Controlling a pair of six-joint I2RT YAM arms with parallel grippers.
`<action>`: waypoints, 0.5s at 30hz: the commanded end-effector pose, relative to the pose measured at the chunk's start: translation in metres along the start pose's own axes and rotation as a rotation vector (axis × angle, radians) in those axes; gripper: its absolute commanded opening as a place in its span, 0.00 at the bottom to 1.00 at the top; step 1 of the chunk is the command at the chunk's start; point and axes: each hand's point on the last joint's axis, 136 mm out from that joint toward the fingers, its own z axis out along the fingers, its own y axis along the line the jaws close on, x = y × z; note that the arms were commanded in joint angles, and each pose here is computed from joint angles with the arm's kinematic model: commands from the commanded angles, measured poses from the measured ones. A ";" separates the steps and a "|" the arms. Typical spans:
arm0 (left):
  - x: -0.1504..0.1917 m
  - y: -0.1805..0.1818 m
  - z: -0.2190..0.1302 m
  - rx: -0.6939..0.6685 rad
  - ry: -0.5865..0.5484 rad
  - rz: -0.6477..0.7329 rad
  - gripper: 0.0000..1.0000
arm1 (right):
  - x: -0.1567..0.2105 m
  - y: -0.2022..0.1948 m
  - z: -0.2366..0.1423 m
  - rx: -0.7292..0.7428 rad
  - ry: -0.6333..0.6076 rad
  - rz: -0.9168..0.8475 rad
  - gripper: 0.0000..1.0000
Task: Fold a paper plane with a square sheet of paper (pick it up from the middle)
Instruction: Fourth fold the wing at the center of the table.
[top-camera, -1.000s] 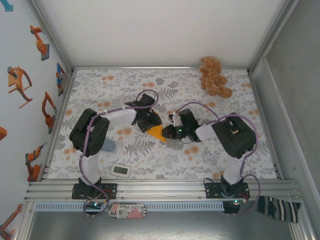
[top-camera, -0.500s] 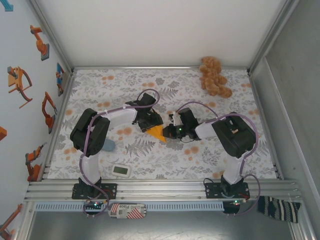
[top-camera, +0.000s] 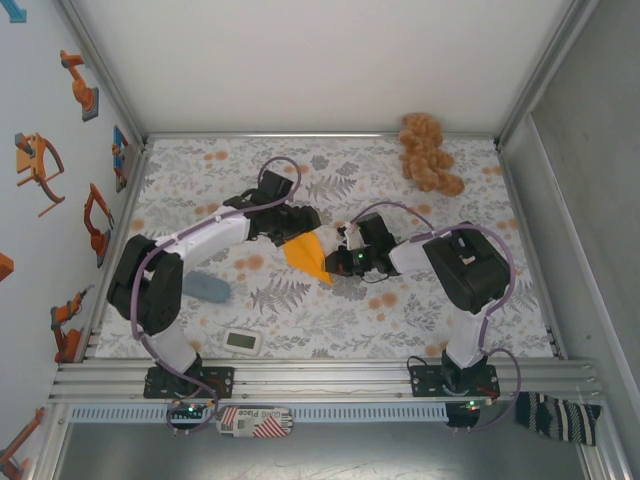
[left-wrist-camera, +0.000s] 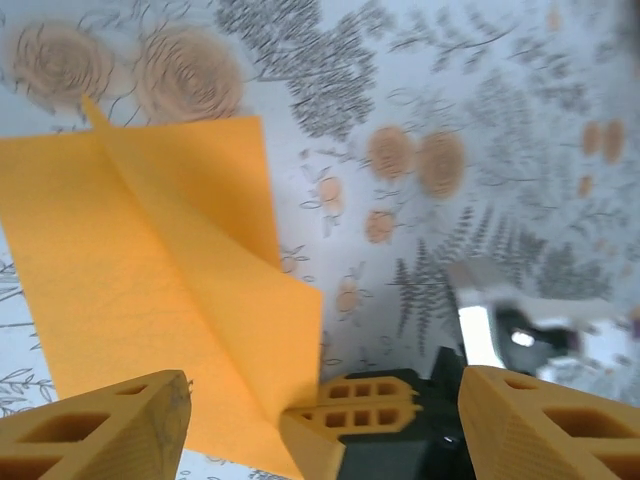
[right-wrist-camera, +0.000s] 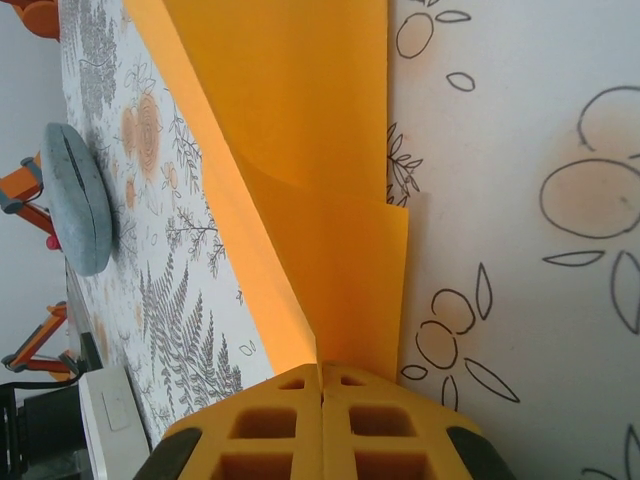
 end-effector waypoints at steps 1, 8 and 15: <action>0.009 -0.002 0.002 0.071 0.011 0.027 0.64 | 0.024 -0.043 0.006 0.141 0.071 0.075 0.02; 0.023 0.004 0.024 0.140 0.044 0.022 0.34 | 0.026 -0.052 0.007 0.176 0.078 0.094 0.02; 0.023 0.012 0.033 0.261 0.015 -0.001 0.25 | 0.028 -0.055 0.007 0.187 0.084 0.101 0.02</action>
